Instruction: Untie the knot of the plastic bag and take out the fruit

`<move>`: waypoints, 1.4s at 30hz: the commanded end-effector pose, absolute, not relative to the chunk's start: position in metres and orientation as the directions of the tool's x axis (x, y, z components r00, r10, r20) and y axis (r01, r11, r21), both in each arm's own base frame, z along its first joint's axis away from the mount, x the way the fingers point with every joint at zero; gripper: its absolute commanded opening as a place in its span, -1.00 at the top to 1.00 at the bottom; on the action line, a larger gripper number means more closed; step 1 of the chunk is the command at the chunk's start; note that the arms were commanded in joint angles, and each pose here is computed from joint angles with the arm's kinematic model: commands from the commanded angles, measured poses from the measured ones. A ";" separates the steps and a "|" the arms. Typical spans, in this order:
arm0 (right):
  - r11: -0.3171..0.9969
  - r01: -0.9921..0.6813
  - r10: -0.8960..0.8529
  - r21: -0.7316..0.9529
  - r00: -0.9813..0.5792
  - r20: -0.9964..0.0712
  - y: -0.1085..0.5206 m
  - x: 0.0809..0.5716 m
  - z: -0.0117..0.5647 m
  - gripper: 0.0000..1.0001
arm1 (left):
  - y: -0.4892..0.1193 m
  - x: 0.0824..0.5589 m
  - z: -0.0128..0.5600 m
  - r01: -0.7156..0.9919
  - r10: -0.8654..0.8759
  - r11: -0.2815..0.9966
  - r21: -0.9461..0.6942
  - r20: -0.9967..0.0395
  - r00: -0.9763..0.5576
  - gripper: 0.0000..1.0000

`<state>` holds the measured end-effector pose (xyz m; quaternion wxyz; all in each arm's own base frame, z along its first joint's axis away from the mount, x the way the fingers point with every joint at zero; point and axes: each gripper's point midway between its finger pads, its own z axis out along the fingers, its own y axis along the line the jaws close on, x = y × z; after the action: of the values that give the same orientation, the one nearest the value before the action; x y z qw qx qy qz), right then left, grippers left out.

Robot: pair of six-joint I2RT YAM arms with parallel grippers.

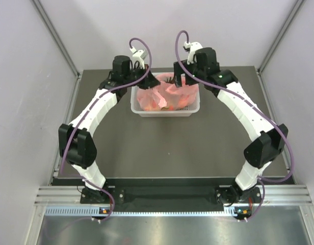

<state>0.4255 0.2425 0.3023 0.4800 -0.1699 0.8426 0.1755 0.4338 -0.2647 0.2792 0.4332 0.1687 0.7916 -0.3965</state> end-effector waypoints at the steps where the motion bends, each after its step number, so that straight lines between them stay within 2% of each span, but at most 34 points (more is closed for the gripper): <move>1: 0.894 -0.447 -0.193 0.031 -0.446 -0.874 0.260 0.431 0.300 -0.85 | -0.269 0.424 0.324 0.700 -0.105 0.568 -0.434 -0.881 -0.461 1.00; 5: 0.879 -0.476 -0.264 -0.038 -0.419 -0.869 0.272 0.426 0.292 -0.86 | -0.269 0.426 0.317 0.693 -0.096 0.572 -0.440 -0.874 -0.476 1.00; 10: 0.887 -0.460 -0.255 -0.029 -0.439 -0.862 0.275 0.423 0.289 -0.80 | -0.270 0.424 0.318 0.697 -0.105 0.561 -0.447 -0.873 -0.476 1.00; 16: 0.955 -0.272 -0.253 -0.120 -0.532 -0.808 0.241 0.435 0.263 -0.51 | -0.267 0.422 0.331 0.699 -0.133 0.566 -0.437 -0.885 -0.446 1.00; 17: 0.960 -0.244 -0.251 -0.136 -0.539 -0.804 0.236 0.435 0.259 -0.41 | -0.267 0.422 0.334 0.698 -0.137 0.570 -0.433 -0.888 -0.438 1.00; 24: 0.977 -0.149 -0.212 -0.152 -0.618 -0.757 0.198 0.427 0.224 -0.20 | -0.258 0.424 0.342 0.690 -0.157 0.591 -0.418 -0.898 -0.410 1.00; 26: 0.979 -0.128 -0.205 -0.160 -0.633 -0.747 0.188 0.423 0.216 -0.08 | -0.253 0.426 0.343 0.682 -0.164 0.601 -0.417 -0.899 -0.406 1.00; 29: 0.981 -0.066 -0.183 -0.184 -0.643 -0.744 0.164 0.423 0.209 0.24 | -0.243 0.430 0.338 0.663 -0.171 0.619 -0.422 -0.896 -0.411 1.00; 30: 0.982 -0.045 -0.169 -0.185 -0.649 -0.742 0.154 0.424 0.206 0.47 | -0.241 0.430 0.339 0.661 -0.173 0.622 -0.420 -0.897 -0.407 1.00; 33: 0.983 -0.026 -0.152 -0.179 -0.658 -0.737 0.137 0.423 0.202 0.90 | -0.232 0.434 0.334 0.646 -0.173 0.641 -0.414 -0.898 -0.405 1.00; 34: 0.985 -0.033 -0.151 -0.172 -0.655 -0.740 0.135 0.424 0.203 0.97 | -0.229 0.437 0.331 0.635 -0.172 0.655 -0.411 -0.898 -0.404 1.00; 40: 0.965 -0.240 -0.233 -0.106 -0.596 -0.768 0.158 0.425 0.224 1.00 | -0.218 0.448 0.315 0.582 -0.152 0.710 -0.396 -0.893 -0.423 1.00; 42: 0.958 -0.262 -0.257 -0.119 -0.594 -0.762 0.157 0.422 0.225 1.00 | -0.206 0.456 0.312 0.520 -0.174 0.755 -0.399 -0.887 -0.428 0.88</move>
<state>0.4196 0.1474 0.1847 0.3798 -0.1096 0.9180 -0.0327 0.4479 -0.2225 0.2890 0.4830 0.1281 0.7874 -0.3610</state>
